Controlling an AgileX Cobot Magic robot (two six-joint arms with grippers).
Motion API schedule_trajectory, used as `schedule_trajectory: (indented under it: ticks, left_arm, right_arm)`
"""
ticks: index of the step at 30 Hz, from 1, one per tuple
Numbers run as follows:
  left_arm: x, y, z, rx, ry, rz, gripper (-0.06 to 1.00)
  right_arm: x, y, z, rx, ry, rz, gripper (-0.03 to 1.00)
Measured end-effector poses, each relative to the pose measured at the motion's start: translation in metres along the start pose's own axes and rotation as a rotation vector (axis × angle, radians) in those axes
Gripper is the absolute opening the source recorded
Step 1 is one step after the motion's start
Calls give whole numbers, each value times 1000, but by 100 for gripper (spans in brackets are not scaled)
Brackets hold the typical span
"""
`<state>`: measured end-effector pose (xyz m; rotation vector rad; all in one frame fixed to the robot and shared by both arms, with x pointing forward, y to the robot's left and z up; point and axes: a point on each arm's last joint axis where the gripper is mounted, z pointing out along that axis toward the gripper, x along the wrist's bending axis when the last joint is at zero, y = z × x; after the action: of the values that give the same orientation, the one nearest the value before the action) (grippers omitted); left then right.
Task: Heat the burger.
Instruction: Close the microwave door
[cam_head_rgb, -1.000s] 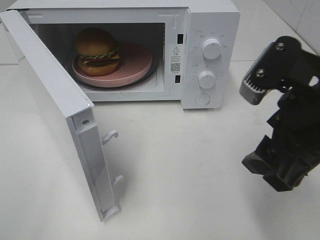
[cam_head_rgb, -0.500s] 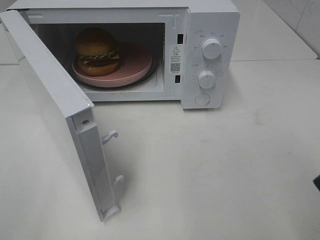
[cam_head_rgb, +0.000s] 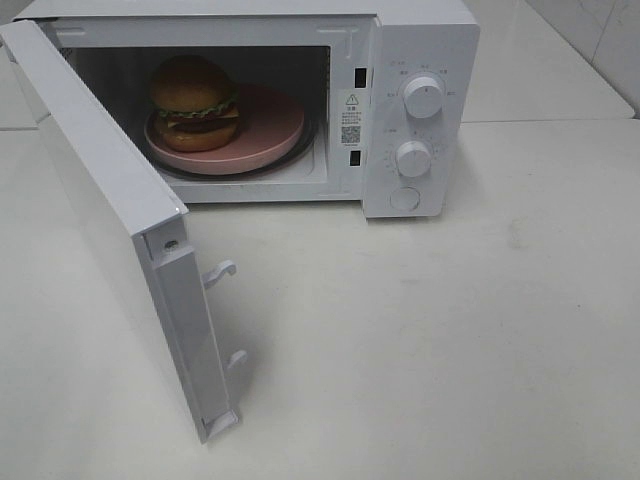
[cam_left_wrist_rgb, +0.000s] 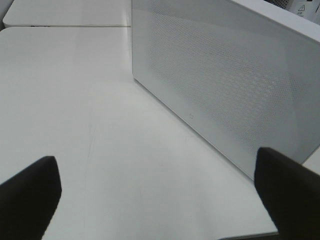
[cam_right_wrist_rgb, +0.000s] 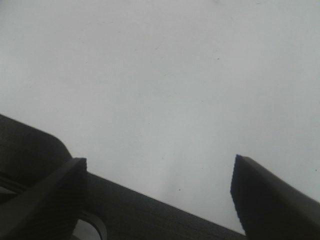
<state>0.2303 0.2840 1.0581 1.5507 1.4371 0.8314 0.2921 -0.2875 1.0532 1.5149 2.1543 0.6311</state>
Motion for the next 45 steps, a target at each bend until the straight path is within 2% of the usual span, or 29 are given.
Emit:
schedule_trajectory:
  ticks: [10,18,26,45]
  left_arm:
    - [0,0,0,0,0,0,97]
    - [0,0,0,0,0,0,97]
    - [0,0,0,0,0,0,97]
    - [0,0,0,0,0,0,97]
  right_arm:
    - [-9,-16,-23,-209,-104,183,77]
    - [-7,-34,-23,-282,-134,239,77]
    - [-2,-52,-36,-426,-182,299,77]
    - [-1,-53,-37,-429,-190,310,75]
